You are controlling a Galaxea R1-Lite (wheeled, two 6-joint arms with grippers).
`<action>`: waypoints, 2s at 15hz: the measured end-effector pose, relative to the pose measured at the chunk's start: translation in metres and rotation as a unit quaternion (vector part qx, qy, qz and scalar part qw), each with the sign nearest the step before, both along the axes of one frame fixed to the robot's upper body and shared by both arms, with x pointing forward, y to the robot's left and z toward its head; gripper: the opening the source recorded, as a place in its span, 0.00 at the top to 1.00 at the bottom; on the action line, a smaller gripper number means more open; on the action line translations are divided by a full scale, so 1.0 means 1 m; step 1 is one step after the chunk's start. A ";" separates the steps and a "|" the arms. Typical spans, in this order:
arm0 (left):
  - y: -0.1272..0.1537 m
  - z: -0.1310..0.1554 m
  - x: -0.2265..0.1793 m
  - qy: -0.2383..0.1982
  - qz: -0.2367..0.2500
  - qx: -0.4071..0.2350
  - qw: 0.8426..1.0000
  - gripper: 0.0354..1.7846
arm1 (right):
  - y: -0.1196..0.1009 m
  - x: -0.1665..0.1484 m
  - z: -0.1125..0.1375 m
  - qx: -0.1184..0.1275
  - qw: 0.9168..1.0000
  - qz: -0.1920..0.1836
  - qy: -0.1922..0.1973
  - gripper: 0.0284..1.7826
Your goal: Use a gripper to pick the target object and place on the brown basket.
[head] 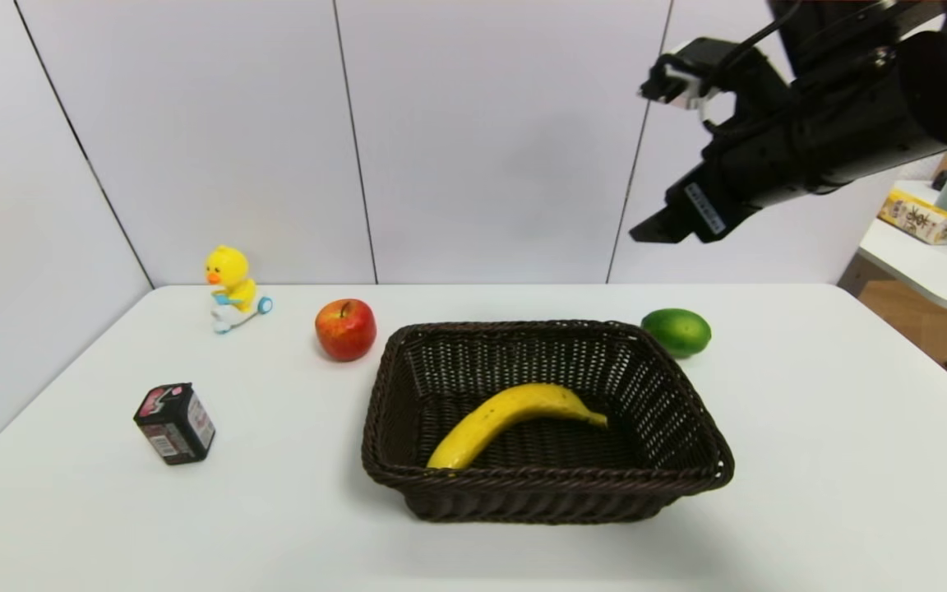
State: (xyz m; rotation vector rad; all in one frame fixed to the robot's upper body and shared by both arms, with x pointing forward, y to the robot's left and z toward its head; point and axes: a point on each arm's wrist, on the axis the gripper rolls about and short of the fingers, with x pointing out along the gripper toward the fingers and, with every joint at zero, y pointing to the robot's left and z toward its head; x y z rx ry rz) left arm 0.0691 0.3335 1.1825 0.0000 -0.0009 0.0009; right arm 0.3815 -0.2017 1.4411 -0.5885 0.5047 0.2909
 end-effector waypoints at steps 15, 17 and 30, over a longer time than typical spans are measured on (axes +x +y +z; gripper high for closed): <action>0.000 0.000 0.000 0.000 0.000 0.000 1.000 0.06 | -0.120 -0.125 0.026 0.155 0.958 -0.208 -0.125 0.05; 0.000 0.000 0.000 0.000 0.000 0.000 1.000 0.06 | -0.125 -0.152 0.021 0.164 0.955 -0.193 -0.153 0.05; 0.000 0.000 0.000 0.000 0.000 0.000 1.000 0.06 | -0.139 -0.289 -0.115 0.166 0.924 -0.172 -0.299 0.05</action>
